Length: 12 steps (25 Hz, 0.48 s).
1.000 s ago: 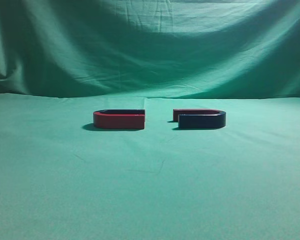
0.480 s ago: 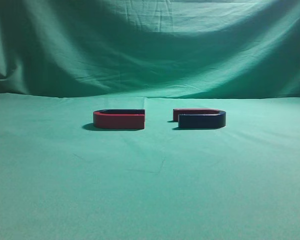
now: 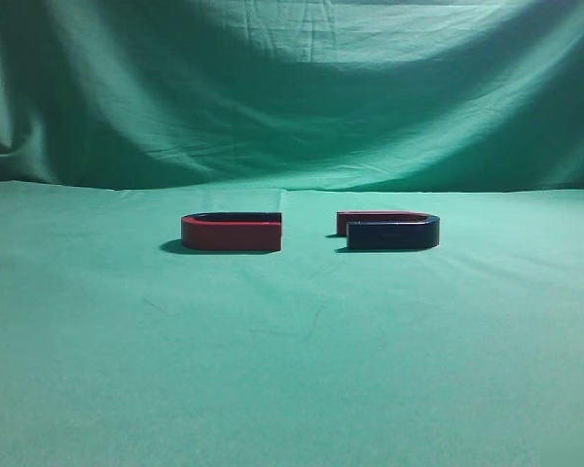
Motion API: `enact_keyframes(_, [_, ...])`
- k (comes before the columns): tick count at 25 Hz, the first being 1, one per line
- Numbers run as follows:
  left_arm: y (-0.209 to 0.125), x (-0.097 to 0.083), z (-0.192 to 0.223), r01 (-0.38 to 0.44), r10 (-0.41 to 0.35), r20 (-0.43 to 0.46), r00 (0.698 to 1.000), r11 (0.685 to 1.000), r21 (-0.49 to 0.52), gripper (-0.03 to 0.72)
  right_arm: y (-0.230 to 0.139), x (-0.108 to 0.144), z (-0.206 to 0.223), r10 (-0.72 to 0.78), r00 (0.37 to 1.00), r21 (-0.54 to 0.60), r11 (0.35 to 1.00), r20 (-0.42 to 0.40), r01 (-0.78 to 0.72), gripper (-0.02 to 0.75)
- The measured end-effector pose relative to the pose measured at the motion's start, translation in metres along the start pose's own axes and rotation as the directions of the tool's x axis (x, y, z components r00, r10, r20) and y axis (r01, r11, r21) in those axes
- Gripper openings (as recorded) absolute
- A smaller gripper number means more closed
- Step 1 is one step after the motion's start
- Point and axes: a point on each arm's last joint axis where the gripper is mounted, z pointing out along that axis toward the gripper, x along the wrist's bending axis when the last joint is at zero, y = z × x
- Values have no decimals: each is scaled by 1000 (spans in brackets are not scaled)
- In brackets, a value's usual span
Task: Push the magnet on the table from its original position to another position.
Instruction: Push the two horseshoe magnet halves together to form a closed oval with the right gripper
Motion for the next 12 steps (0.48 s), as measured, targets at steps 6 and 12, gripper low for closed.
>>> enact_keyframes(6, [0, 0, 0, 0, 0, 0, 1000, 1000, 0, 372, 32, 34, 38, -144, 988, 119, 982, -56, 150, 0])
enact_keyframes(12, [0, 0, 0, 0, 0, 0, 1000, 1000, 0, 372, 60, 52, 64, -221, 974, 140, 964, -56, 227, 0])
